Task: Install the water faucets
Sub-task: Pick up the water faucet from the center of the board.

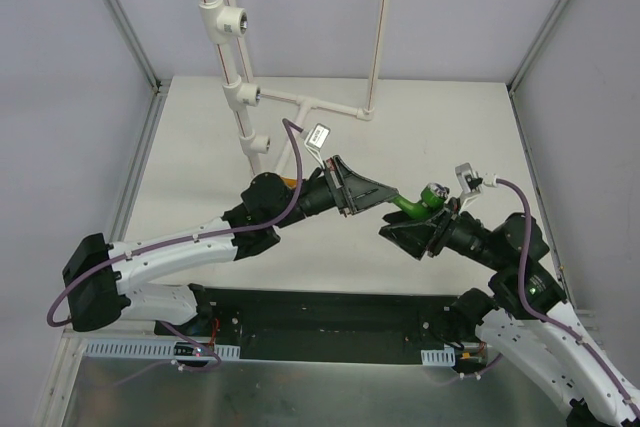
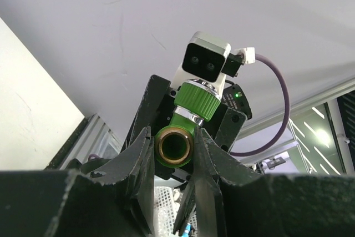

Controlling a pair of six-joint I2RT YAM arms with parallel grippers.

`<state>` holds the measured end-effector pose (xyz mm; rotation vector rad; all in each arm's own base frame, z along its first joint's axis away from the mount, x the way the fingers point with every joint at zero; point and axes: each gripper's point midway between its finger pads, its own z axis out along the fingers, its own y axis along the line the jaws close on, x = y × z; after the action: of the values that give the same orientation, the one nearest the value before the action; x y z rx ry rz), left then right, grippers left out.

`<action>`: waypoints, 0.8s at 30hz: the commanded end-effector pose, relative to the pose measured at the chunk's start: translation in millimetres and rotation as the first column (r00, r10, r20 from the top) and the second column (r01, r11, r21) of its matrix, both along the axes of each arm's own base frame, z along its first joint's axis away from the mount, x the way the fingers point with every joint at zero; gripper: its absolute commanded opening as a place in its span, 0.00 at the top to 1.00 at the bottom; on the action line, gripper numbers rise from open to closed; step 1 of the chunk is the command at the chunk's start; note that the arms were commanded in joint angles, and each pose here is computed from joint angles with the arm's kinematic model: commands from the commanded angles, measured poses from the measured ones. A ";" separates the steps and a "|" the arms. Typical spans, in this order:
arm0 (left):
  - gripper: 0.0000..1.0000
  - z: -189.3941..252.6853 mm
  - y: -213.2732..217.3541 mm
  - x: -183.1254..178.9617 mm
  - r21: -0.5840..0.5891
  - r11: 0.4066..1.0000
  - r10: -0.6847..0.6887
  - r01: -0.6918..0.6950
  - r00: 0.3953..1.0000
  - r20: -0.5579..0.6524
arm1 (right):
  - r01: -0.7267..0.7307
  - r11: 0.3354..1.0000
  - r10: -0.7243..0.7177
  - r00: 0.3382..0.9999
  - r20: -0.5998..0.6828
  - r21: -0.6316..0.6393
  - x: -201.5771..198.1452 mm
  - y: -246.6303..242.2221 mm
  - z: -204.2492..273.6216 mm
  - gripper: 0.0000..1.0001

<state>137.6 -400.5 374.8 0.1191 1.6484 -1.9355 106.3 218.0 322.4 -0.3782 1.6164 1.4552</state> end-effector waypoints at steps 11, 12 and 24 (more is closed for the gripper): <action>1.00 26.4 1.6 -6.3 -0.097 0.995 -0.031 0.036 0.998 0.053 | 0.001 0.999 -0.002 0.999 0.037 0.051 1.3 1.6 20.0 1.00; 1.00 25.7 1.7 -6.1 -0.098 0.995 -0.030 0.035 0.998 0.051 | 0.004 0.998 -0.006 0.999 0.045 0.055 1.1 0.8 21.5 1.00; 1.00 -1.0 6.2 -6.8 -0.081 0.996 -0.029 0.028 1.000 -0.010 | 0.042 0.995 -0.052 0.992 0.113 0.086 -0.2 -8.5 34.8 1.00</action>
<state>139.3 -400.6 372.0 0.0872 1.6190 -1.9810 106.7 216.5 320.5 -0.3710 1.6198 1.4409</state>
